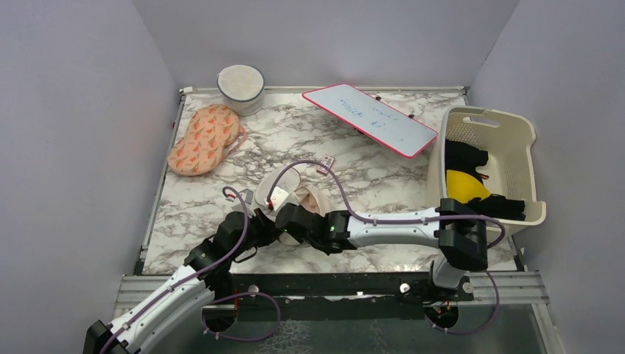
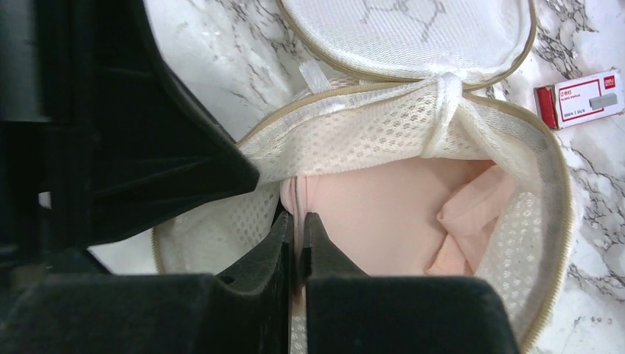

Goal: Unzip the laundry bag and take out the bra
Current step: Pick up the bra from the laundry bag.

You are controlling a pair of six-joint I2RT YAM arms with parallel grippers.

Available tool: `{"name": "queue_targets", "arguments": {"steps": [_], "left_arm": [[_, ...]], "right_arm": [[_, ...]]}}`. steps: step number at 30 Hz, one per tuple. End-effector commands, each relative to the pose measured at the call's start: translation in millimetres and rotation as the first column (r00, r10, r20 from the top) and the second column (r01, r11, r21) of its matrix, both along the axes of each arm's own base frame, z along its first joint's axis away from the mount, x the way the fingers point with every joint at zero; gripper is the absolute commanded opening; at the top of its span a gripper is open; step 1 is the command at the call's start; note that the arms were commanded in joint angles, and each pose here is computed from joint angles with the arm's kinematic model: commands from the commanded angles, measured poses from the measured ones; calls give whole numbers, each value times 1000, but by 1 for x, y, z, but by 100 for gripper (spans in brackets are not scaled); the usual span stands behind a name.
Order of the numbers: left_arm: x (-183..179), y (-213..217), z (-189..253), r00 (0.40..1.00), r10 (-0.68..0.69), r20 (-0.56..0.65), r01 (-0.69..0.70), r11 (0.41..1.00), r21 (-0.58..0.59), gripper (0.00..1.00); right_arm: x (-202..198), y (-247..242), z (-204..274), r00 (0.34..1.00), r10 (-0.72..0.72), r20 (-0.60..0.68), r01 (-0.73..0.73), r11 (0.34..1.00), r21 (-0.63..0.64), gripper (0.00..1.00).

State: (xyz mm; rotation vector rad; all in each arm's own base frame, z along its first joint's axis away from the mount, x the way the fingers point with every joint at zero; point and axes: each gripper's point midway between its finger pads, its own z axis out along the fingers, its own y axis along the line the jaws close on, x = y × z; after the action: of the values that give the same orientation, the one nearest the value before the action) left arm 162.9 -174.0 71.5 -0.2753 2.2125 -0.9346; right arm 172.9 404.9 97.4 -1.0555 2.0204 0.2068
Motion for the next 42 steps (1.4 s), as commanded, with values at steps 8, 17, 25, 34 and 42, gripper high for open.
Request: {"name": "queue_targets", "arguments": {"steps": [8, 17, 25, 34, 42], "left_arm": [[5, -6, 29, 997, -28, 75, 30, 999, -25, 0], [9, -4, 33, 996, -17, 89, 17, 1000, -4, 0], [13, 3, 54, 989, -7, 147, 2, 1000, 30, 0], [12, -3, 41, 995, -24, 99, 22, 999, 27, 0], [13, -5, 48, 992, -39, 119, 36, 999, 27, 0]], "right_arm": [[-29, 11, 58, 991, 98, -87, -72, 964, 256, 1], [-52, 18, 107, 970, 215, -115, -149, 896, 419, 1], [-63, 0, 100, 955, 269, -123, -197, 888, 417, 1], [-59, 8, 182, 966, 254, -38, -178, 770, 613, 1], [-34, -4, 276, 984, 133, 116, -176, 722, 669, 1]]}}
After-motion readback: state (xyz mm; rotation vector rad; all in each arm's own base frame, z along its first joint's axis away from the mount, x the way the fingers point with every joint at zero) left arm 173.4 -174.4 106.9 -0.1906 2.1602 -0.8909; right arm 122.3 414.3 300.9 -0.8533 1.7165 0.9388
